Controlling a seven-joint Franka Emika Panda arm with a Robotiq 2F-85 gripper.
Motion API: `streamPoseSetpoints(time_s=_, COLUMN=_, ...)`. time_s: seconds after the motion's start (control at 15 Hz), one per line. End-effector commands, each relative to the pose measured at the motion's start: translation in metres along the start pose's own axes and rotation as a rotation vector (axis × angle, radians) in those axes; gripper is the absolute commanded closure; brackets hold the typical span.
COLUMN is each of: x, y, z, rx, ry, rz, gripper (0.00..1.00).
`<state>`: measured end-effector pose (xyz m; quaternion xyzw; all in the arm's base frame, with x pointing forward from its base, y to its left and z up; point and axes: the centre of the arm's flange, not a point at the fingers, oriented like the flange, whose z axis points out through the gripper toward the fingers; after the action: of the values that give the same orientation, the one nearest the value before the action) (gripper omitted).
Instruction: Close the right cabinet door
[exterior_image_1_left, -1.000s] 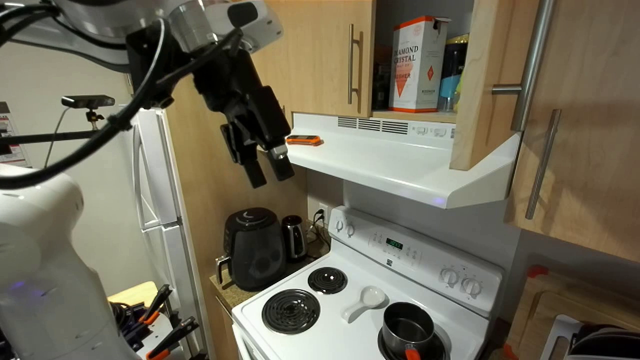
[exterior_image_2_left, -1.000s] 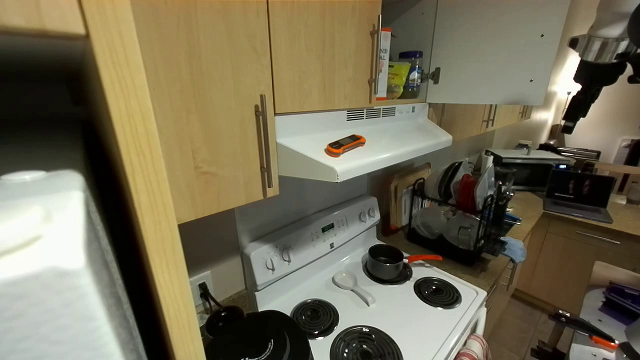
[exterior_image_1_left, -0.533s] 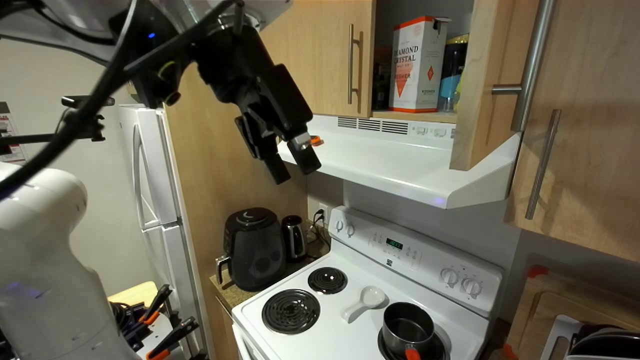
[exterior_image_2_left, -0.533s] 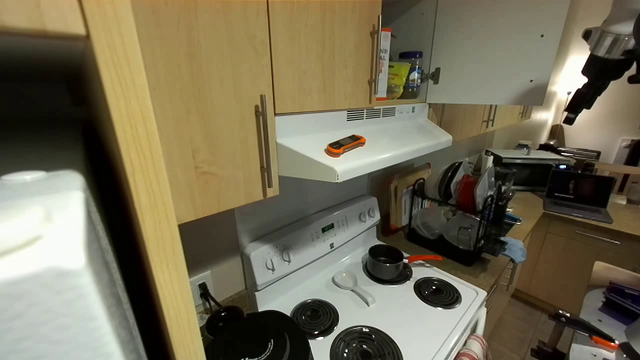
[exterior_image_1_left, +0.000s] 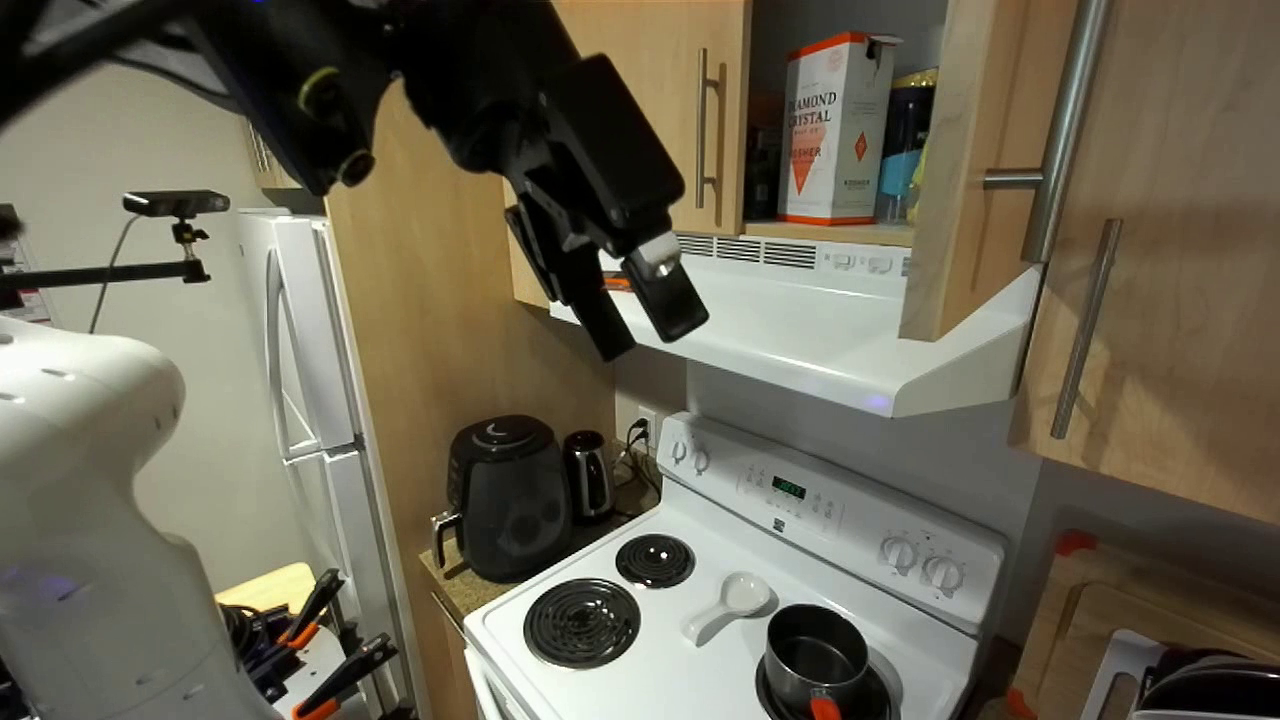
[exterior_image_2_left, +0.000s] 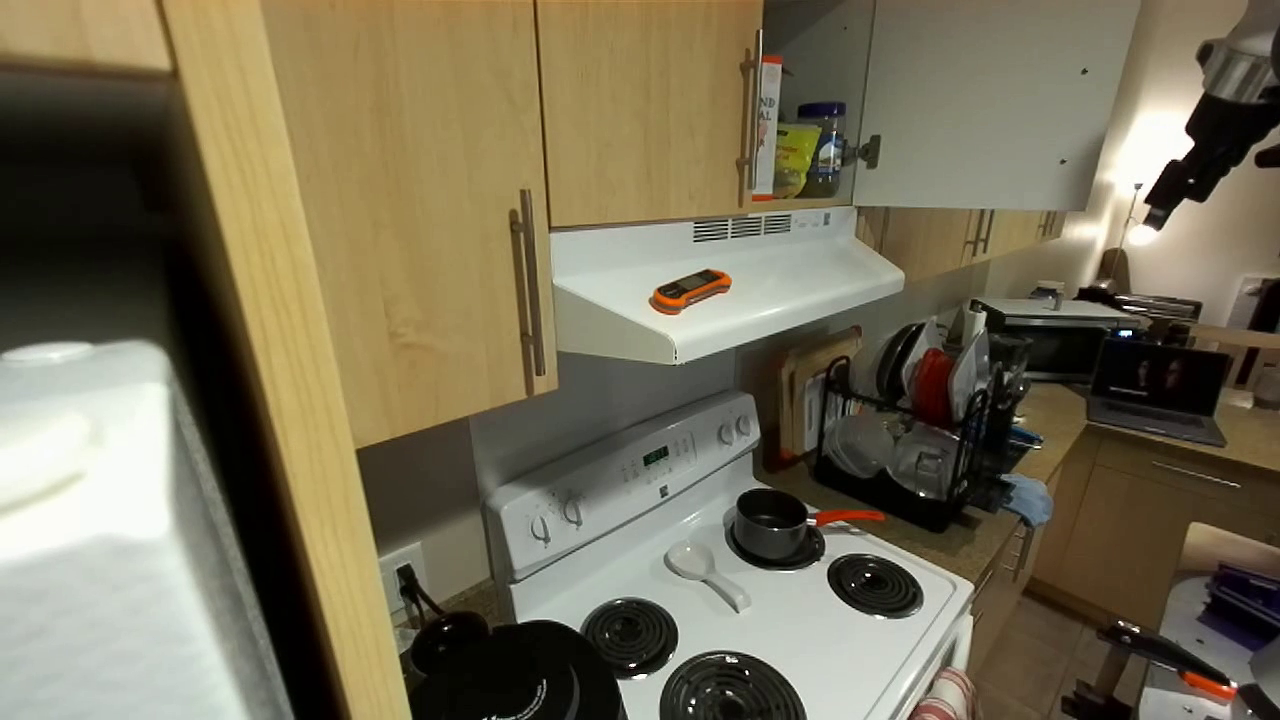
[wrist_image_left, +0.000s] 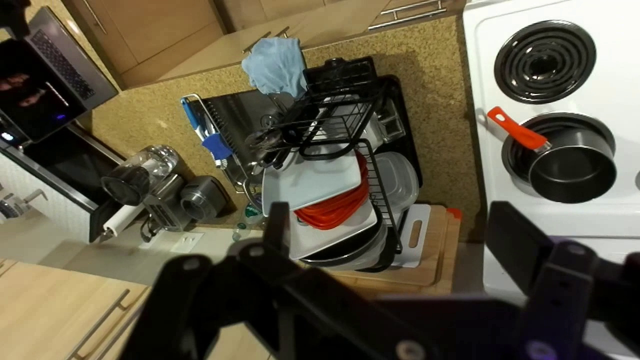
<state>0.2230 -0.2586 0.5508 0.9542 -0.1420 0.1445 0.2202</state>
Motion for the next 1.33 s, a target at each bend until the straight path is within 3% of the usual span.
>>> streamPoseSetpoints(time_s=0.0, x=0.014, y=0.025, z=0.009, rx=-0.037, ry=-0.005, rz=0.033, gripper=0.0)
streamPoseSetpoints(time_s=0.73, x=0.035, y=0.055, z=0.009, rx=-0.112, ry=0.047, rz=0.099, gripper=0.0)
streamPoseSetpoints(time_s=0.8, x=0.036, y=0.056, z=0.01, rx=-0.115, ry=0.048, rz=0.1, gripper=0.07)
streamPoseSetpoints(time_s=0.87, x=0.037, y=0.057, z=0.01, rx=-0.118, ry=0.048, rz=0.101, gripper=0.26)
streamPoseSetpoints(time_s=1.27, x=0.042, y=0.059, z=0.016, rx=-0.135, ry=0.037, rz=0.107, gripper=0.66)
